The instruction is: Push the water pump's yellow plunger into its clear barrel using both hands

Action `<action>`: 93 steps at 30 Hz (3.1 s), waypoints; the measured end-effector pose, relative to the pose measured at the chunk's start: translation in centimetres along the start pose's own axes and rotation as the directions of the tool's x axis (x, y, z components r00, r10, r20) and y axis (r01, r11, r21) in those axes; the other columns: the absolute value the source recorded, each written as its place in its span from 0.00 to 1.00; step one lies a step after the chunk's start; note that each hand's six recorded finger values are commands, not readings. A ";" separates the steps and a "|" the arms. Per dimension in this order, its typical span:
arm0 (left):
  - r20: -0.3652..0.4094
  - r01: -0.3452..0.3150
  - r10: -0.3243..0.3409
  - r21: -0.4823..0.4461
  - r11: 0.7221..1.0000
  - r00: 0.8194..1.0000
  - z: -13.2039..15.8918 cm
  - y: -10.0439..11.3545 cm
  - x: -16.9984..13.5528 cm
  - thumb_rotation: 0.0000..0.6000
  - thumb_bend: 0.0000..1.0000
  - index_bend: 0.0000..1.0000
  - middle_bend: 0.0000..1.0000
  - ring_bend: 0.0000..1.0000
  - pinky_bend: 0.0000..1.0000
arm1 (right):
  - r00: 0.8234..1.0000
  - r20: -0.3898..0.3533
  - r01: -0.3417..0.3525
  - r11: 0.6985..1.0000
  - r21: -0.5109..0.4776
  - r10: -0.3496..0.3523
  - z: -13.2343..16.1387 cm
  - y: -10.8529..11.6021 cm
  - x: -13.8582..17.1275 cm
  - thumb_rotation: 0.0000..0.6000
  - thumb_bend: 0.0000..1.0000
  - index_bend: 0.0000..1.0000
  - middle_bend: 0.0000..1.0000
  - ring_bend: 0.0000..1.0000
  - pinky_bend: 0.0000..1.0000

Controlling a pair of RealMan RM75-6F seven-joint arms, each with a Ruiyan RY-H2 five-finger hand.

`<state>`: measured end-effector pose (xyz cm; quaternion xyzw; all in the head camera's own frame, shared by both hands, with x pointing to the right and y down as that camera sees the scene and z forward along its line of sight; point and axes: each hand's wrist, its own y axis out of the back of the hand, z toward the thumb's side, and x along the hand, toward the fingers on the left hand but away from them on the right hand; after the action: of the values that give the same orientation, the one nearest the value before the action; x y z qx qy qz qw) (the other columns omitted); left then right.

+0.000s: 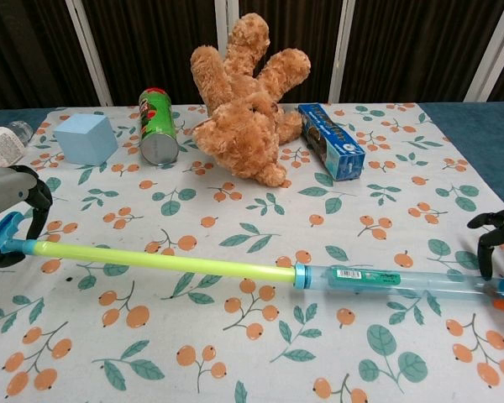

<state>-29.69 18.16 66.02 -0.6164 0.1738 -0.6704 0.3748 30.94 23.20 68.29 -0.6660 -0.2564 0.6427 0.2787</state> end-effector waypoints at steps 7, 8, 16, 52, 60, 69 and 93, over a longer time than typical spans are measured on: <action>0.011 -0.008 0.008 -0.003 1.000 1.000 0.3 0.4 -0.2 1.00 0.48 0.64 0.17 0.05 0.16 | 1.000 -0.006 0.016 1.000 0.002 -0.016 0.1 0.5 0.1 1.00 0.39 0.69 0.16 0.00 0.00; 0.013 -0.009 0.009 -0.004 1.000 1.000 0.4 0.4 -0.2 1.00 0.48 0.64 0.17 0.05 0.16 | 1.000 -0.006 0.018 1.000 0.002 -0.018 0.1 0.6 0.1 1.00 0.39 0.71 0.17 0.00 0.00; 0.023 -0.013 0.013 -0.011 1.000 1.000 0.8 0.6 -0.4 1.00 0.48 0.67 0.18 0.05 0.16 | 0.999 -0.010 0.033 0.999 0.005 -0.033 0.4 1.1 0.1 1.00 0.40 0.78 0.21 0.00 0.00; 0.073 -0.046 0.054 -0.104 0.994 0.996 4.3 1.3 -0.9 1.00 0.48 0.68 0.18 0.05 0.16 | 0.998 -0.019 0.065 0.998 -0.010 -0.065 2.0 2.2 0.6 1.00 0.40 0.81 0.25 0.00 0.00; 0.091 -0.052 0.062 -0.113 0.992 0.994 5.7 1.7 -1.1 1.00 0.48 0.68 0.18 0.05 0.17 | 0.996 -0.037 0.075 0.997 -0.010 -0.076 2.7 2.8 1.0 1.00 0.40 0.82 0.25 0.00 0.00; 0.106 -0.048 0.062 -0.129 0.990 0.992 6.7 1.8 -1.1 1.00 0.48 0.68 0.18 0.05 0.17 | 0.994 -0.067 0.090 0.996 -0.007 -0.090 4.1 3.7 1.5 1.00 0.40 0.82 0.25 0.00 0.00; 0.132 -0.044 0.067 -0.169 0.985 0.989 8.0 2.5 -1.1 1.00 0.48 0.68 0.18 0.05 0.17 | 0.988 -0.124 0.094 0.996 -0.004 -0.093 7.5 4.1 2.3 1.00 0.40 0.82 0.25 0.00 0.00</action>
<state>-21.32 19.16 64.91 -0.6849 0.2199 -0.5990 0.3517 23.51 22.23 63.65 -0.6916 -0.2688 0.5865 0.3247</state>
